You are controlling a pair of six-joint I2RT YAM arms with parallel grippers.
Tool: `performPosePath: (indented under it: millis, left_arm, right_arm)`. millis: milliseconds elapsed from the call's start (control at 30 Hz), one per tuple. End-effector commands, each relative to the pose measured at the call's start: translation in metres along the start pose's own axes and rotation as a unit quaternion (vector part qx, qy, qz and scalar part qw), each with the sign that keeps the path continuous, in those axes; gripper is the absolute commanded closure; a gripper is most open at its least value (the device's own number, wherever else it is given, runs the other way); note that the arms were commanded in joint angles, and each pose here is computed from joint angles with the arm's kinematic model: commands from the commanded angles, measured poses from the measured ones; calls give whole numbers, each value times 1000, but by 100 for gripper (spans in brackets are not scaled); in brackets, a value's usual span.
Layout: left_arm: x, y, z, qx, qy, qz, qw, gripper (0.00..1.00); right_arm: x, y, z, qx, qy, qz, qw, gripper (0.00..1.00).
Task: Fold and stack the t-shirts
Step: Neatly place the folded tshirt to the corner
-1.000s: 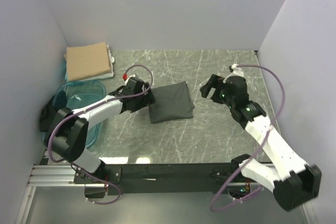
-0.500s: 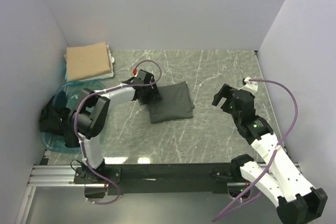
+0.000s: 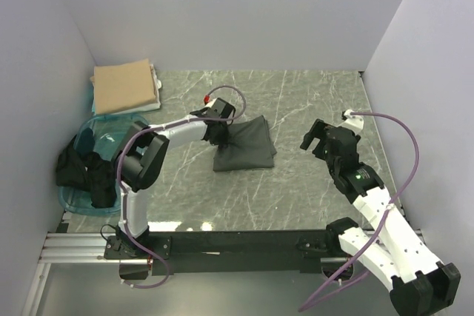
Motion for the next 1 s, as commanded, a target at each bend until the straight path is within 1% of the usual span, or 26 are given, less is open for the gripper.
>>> performPosePath:
  millis: [0, 67, 100, 167, 200, 233, 267, 333, 367, 533, 567, 600, 633, 667, 733, 767, 833, 900, 933, 967]
  left_arm:
    - [-6, 26, 0, -36, 8, -82, 996, 99]
    - [-5, 31, -4, -47, 4, -100, 994, 99]
    - [-3, 34, -12, -58, -10, -115, 992, 99]
    - [1, 38, -20, -78, -19, -133, 988, 99]
    - [4, 41, -28, -102, -28, -142, 984, 99]
    - [9, 46, -37, -117, -42, -161, 979, 99]
    - [11, 51, -44, -150, -48, -171, 973, 99]
    - [18, 61, -62, -174, -71, -197, 962, 99]
    - [20, 65, -72, -198, -81, -203, 956, 99]
    - [35, 107, -114, -203, -96, -251, 942, 99]
    - [38, 114, -120, -219, -98, -262, 935, 99]
    - [39, 117, -131, -219, -116, -266, 932, 99]
    - [41, 126, -138, -224, -120, -273, 928, 99]
    - [43, 132, -144, -250, -120, -282, 919, 99]
    - [47, 141, -160, -272, -133, -293, 907, 99]
    - [53, 145, -169, -298, -133, -304, 895, 99]
    - [61, 159, -184, -320, -134, -327, 879, 99]
    - [69, 168, -200, -321, -143, -337, 874, 99]
    - [75, 178, -207, -314, -144, -342, 874, 99]
    - [82, 180, -215, -316, -142, -339, 875, 99]
  right_arm:
    - [-3, -3, -6, 3, -23, 7, 1000, 0]
    - [-4, -5, -5, 4, -22, 9, 1000, 0]
    - [-4, -5, -4, 4, -21, 8, 1000, 0]
    - [-4, -6, -4, 4, -21, 7, 1000, 0]
    - [-4, -6, -3, 4, -20, 6, 1000, 0]
    - [-4, -6, -1, 4, -17, 6, 1000, 0]
    - [-4, -5, -2, 3, -18, 1, 1000, 0]
    - [-5, -4, 2, 4, -12, -5, 1000, 0]
    - [-5, -3, 1, 3, -11, -7, 1000, 0]
    - [-8, -4, 5, 6, -2, -3, 1000, 0]
    - [-9, -3, 6, 7, -1, -4, 1000, 0]
    - [-9, -4, 6, 7, 0, -3, 1000, 0]
    - [-10, -3, 7, 7, 1, -2, 1000, 0]
    - [-10, -4, 7, 8, 1, 0, 1000, 0]
    - [-12, -6, 7, 9, 0, 7, 1000, 0]
    - [-12, -7, 8, 10, 2, 11, 1000, 0]
    - [-13, -7, 8, 11, 2, 14, 1000, 0]
    - [-14, -8, 7, 12, -1, 17, 1000, 0]
    - [-15, -9, 7, 11, -1, 21, 1000, 0]
    - [-15, -9, 7, 11, -1, 21, 1000, 0]
Point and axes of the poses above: each gripper's point midway between its finger pads, its own x axis back along the fingers, its own y axis along the line the jaws close on, z = x × y, the point moved 3 cm from there along x, back along the fingers, and after that the axes turned 12 degrees about -x, right-handed, at the moved point
